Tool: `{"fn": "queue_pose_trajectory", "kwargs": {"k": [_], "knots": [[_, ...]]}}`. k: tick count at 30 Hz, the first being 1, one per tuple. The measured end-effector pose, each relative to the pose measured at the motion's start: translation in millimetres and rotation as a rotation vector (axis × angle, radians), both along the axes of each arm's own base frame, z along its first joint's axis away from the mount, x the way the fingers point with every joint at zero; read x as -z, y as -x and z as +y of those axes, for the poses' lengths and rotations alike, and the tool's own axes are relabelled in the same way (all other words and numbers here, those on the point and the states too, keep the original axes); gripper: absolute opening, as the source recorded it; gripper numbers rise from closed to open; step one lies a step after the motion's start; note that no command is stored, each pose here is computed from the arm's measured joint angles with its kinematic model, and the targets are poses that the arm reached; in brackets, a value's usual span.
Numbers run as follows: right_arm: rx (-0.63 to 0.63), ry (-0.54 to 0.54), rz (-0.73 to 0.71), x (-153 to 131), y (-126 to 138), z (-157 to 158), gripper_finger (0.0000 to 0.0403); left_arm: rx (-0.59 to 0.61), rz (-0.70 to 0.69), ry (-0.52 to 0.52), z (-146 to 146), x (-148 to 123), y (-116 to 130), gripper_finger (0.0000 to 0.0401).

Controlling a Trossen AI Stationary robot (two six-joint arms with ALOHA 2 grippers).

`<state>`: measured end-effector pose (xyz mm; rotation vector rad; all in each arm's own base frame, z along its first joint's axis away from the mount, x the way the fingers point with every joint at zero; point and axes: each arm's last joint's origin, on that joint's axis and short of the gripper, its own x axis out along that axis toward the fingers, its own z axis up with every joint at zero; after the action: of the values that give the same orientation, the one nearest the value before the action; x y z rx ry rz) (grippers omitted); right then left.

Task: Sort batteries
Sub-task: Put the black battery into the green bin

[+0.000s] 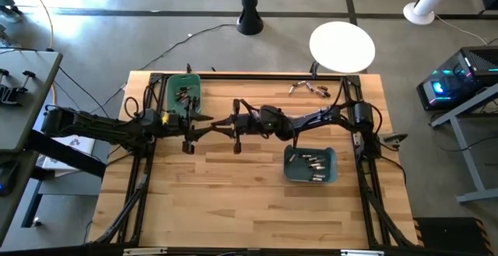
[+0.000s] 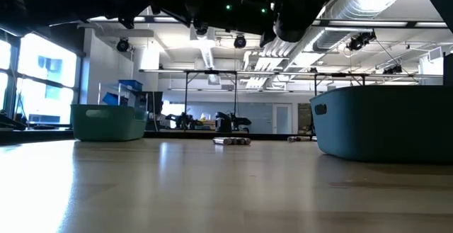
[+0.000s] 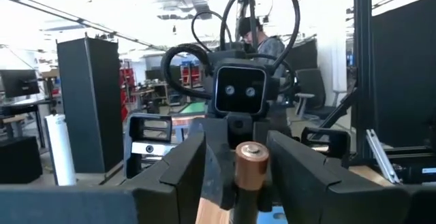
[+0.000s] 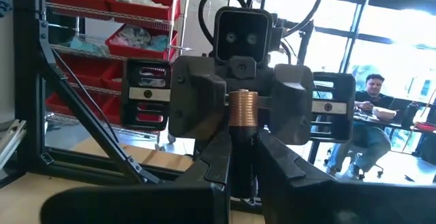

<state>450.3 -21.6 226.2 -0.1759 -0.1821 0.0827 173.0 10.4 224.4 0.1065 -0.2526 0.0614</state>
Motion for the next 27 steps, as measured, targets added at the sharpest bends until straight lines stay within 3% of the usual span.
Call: {"fn": "queue_pose_trajectory", "kwargs": {"k": [11, 18, 27], "knots": [[-0.003, 0.017, 0.001, 0.3, -0.2, 2.1, 0.0027, 0.027, 0.051, 0.022, -0.7, 4.5, -0.4, 0.0098], [0.008, 0.015, 0.000, 0.0, -0.2, 3.5, 0.0027, 0.058, 0.050, -0.023, -1.7, 4.3, -0.4, 0.0055], [0.004, -0.016, 0.005, 0.3, -0.2, 3.3, 0.0040, 0.064, 0.071, -0.034, -2.0, 6.2, -0.7, 0.0045]]}}
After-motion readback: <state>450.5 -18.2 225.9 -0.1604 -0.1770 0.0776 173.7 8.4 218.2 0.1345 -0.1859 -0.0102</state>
